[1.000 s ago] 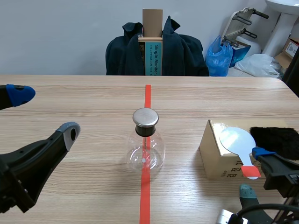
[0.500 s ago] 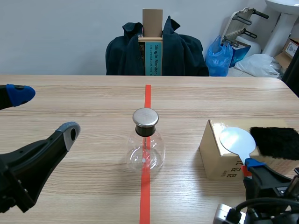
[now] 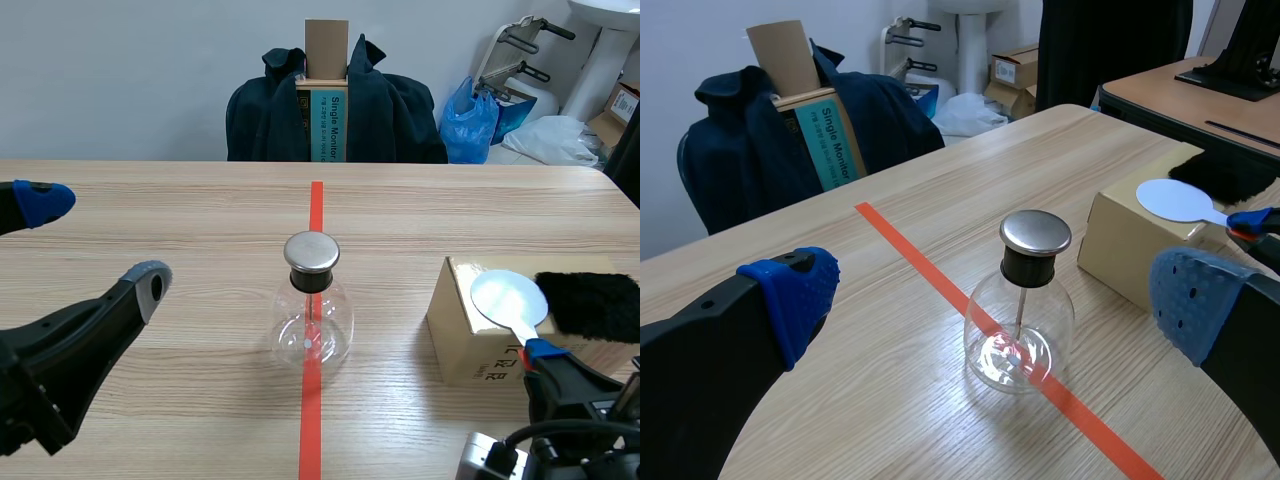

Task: Do the electroscope experiment.
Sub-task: 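Pick up the white charging plate, then bring the plate to the electroscope and point at the metal foil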

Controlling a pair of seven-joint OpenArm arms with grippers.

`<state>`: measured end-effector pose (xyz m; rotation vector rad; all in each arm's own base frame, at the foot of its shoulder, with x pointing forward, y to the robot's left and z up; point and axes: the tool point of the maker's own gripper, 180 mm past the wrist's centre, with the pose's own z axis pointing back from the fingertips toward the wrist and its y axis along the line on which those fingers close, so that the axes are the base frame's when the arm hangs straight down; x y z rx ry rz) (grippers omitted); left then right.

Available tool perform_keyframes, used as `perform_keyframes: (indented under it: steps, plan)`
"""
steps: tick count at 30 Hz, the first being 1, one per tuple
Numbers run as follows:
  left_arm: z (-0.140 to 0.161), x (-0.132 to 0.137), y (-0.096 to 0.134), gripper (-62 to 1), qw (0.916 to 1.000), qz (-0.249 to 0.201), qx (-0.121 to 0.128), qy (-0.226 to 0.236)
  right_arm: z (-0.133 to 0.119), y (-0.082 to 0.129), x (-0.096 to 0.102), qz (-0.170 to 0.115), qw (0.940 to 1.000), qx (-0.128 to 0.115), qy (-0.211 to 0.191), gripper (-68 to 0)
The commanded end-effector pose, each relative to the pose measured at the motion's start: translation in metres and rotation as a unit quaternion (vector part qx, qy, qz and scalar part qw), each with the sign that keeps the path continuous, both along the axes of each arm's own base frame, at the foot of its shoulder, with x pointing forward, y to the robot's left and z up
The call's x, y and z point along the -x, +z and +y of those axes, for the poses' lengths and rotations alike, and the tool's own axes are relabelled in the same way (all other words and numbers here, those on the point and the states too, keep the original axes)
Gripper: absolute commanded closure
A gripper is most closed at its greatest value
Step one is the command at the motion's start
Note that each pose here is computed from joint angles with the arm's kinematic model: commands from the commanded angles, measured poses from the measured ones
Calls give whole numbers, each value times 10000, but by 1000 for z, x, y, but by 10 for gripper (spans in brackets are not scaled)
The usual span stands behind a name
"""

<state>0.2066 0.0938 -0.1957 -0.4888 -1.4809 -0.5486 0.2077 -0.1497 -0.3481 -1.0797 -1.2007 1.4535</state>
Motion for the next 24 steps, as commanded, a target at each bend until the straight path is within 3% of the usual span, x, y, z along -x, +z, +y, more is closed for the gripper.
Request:
perform_keyframes:
  steps: [1,5,9,13,17,19,24]
  plan:
    - [-1,0,6,-623,9999,-74,109,3,-10,25,-12,-535,9985,1,-113,-7]
    - [-1,0,5,-623,9999,-73,106,2,-22,41,-18,-742,9970,120,-180,-7]
    - [-1,0,1,-623,10000,18,34,4,-27,73,-24,-1140,9932,108,-219,-7]
    - [-1,0,0,-623,10000,40,-8,-1,-31,119,-35,-1745,9840,-15,-355,-7]
    - [-1,1,-14,-623,9990,260,-350,-50,-34,156,-40,-2238,9735,-98,-453,-7]
    - [1,2,-23,-532,9976,401,-553,-64,-36,171,-41,-2432,9685,-190,-496,-7]
    - [5,3,-44,-148,9929,704,-871,-405,-38,204,-41,-2833,9569,-342,-543,-7]
